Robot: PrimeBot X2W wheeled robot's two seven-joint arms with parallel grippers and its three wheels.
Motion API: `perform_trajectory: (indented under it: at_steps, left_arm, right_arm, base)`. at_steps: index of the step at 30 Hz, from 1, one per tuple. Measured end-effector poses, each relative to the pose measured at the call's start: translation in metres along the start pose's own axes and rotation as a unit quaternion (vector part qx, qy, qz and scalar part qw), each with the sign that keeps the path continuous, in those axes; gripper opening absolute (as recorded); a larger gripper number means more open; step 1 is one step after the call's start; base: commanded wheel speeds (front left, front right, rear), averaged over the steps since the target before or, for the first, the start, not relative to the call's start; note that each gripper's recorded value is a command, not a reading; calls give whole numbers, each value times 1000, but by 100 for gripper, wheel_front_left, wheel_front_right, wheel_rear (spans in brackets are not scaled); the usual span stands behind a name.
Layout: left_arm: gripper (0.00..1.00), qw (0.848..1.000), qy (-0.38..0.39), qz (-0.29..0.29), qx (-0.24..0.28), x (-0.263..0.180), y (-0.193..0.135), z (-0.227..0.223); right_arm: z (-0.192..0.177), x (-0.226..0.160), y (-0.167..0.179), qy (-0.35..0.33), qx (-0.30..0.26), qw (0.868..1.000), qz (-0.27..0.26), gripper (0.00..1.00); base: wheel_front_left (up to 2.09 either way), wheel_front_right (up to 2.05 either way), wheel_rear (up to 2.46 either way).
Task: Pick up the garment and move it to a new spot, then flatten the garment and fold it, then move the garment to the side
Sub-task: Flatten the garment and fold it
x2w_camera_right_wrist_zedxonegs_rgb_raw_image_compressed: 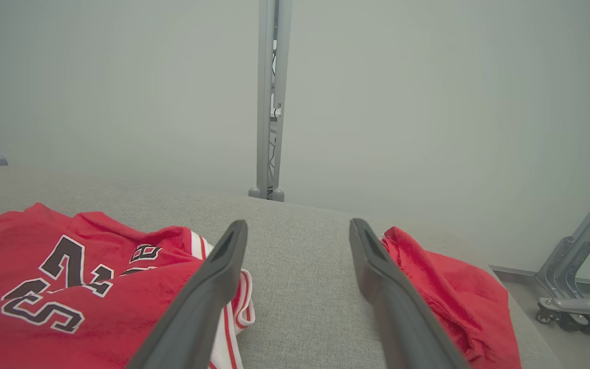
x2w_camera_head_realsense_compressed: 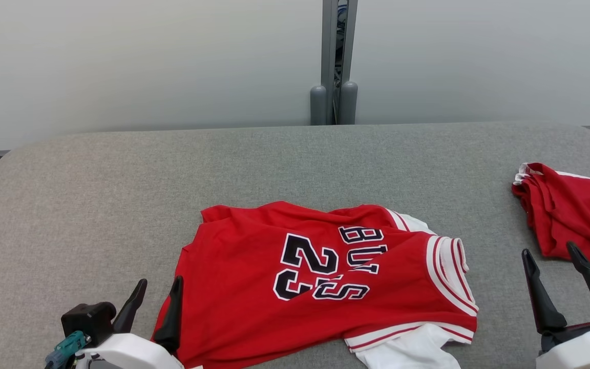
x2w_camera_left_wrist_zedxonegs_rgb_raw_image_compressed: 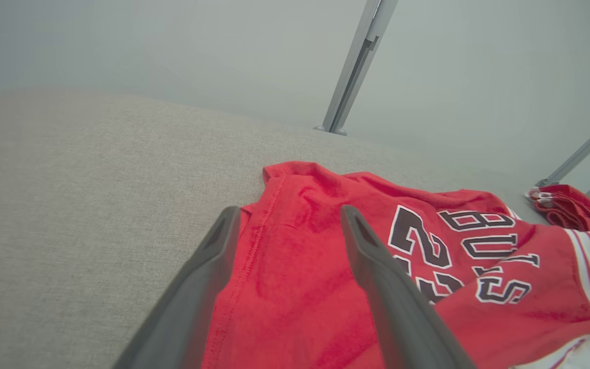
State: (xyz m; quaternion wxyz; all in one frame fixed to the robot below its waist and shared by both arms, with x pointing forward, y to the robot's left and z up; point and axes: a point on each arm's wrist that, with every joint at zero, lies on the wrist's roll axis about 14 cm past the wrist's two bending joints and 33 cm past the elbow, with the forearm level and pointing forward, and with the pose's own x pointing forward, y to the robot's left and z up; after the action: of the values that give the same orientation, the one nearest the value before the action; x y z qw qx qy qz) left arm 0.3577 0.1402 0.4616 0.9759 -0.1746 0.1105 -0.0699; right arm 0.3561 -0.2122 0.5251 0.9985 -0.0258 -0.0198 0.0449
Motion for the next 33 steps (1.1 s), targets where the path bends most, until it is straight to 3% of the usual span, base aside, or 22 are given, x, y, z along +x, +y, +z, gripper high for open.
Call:
perform_trajectory:
  at_steps: [12, 22, 33]
  left_arm:
    - [100, 1000, -13, 26, 3, -19, 7, -3]
    - [100, 999, -20, 28, 9, -22, 7, 1]
    - [100, 997, 42, 54, -19, -35, 21, -25]
  right_arm:
    - [-8, -25, 4, 4, 26, 999, -29, 100]
    - [-4, -21, 14, 1, 26, 1000, -13, 100]
    - [-28, -17, 28, 44, 49, 998, 4, 100]
  base:
    - [0, 0, 0]
    - [0, 0, 0]
    - [0, 0, 0]
